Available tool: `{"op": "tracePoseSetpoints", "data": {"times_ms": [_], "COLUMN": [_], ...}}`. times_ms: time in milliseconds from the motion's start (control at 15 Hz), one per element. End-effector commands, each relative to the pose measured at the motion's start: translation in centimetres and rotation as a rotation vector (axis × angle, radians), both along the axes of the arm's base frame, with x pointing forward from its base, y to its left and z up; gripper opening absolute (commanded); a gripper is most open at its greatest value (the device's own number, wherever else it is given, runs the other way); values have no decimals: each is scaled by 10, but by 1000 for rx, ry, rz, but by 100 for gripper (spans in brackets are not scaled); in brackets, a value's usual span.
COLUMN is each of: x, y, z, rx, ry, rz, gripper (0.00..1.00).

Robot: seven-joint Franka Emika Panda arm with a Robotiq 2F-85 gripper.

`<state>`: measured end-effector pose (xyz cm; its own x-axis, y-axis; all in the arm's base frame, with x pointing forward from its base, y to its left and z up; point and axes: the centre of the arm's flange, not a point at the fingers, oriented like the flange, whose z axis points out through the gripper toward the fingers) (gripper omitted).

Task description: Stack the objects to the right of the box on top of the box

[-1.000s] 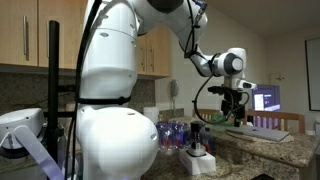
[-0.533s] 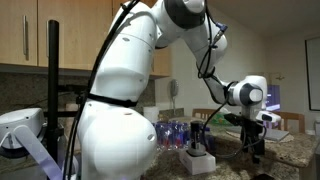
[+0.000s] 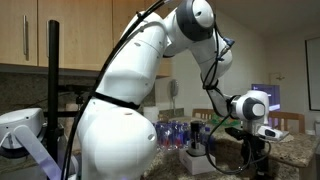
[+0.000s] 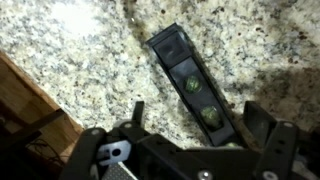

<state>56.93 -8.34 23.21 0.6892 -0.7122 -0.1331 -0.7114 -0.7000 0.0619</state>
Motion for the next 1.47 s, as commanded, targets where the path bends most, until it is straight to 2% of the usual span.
{"op": "tracePoseSetpoints", "data": {"times_ms": [0, 467, 1000, 1400], "x": [-10, -29, -35, -25], "y": [-4, 0, 14, 34], "z": [-3, -34, -52, -50], "rx": [-22, -10, 25, 27], "ry": [-4, 29, 45, 49], "rz": [149, 422, 566, 593], "gripper": [100, 100, 100, 100]}}
